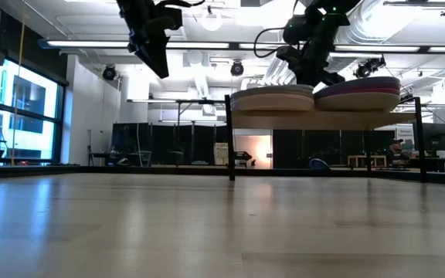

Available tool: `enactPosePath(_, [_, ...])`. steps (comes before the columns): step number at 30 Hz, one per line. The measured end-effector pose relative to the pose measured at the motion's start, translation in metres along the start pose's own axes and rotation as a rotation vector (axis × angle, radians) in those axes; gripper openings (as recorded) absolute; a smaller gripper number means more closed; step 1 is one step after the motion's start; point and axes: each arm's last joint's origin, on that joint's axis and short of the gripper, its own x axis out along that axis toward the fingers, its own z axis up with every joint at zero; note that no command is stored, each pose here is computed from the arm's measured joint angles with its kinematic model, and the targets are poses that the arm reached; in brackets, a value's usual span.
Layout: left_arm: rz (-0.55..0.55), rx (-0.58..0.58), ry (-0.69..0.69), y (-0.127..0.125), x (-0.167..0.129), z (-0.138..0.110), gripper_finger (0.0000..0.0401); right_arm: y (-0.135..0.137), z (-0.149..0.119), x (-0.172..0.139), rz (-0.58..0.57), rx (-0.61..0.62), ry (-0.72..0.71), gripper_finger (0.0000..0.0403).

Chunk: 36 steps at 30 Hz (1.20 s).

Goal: Place and stack plates onto a shelf
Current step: Stack the gray plate on top of the light blue plate on the shelf

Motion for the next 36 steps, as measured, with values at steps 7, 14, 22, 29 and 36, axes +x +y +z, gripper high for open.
enactPosePath(7, [-0.001, 0.0, 0.0, 0.0, 0.0, 0.0, 0.0104, -0.0002, 0.0003, 0.0, -0.011, -0.001, -0.008, 0.0])
enactPosePath(14, [-0.002, 0.0, 0.001, -0.0001, 0.0001, -0.0001, 0.0104, 0.0004, 0.0021, 0.0, -0.008, -0.004, -0.027, 0.0])
enactPosePath(22, [-0.003, 0.0, 0.001, -0.0001, 0.0, 0.0, 0.0104, 0.001, 0.004, -0.0001, -0.01, -0.008, -0.051, 0.0])
enactPosePath(29, [-0.002, 0.0, 0.001, 0.0, 0.0001, -0.0001, 0.0104, 0.0012, 0.0036, -0.0001, -0.001, -0.013, -0.043, 0.0])
enactPosePath(36, [-0.002, 0.0, 0.001, 0.0, 0.0001, -0.0001, 0.0104, 0.0011, 0.0017, 0.0, 0.015, -0.012, -0.016, 0.0])
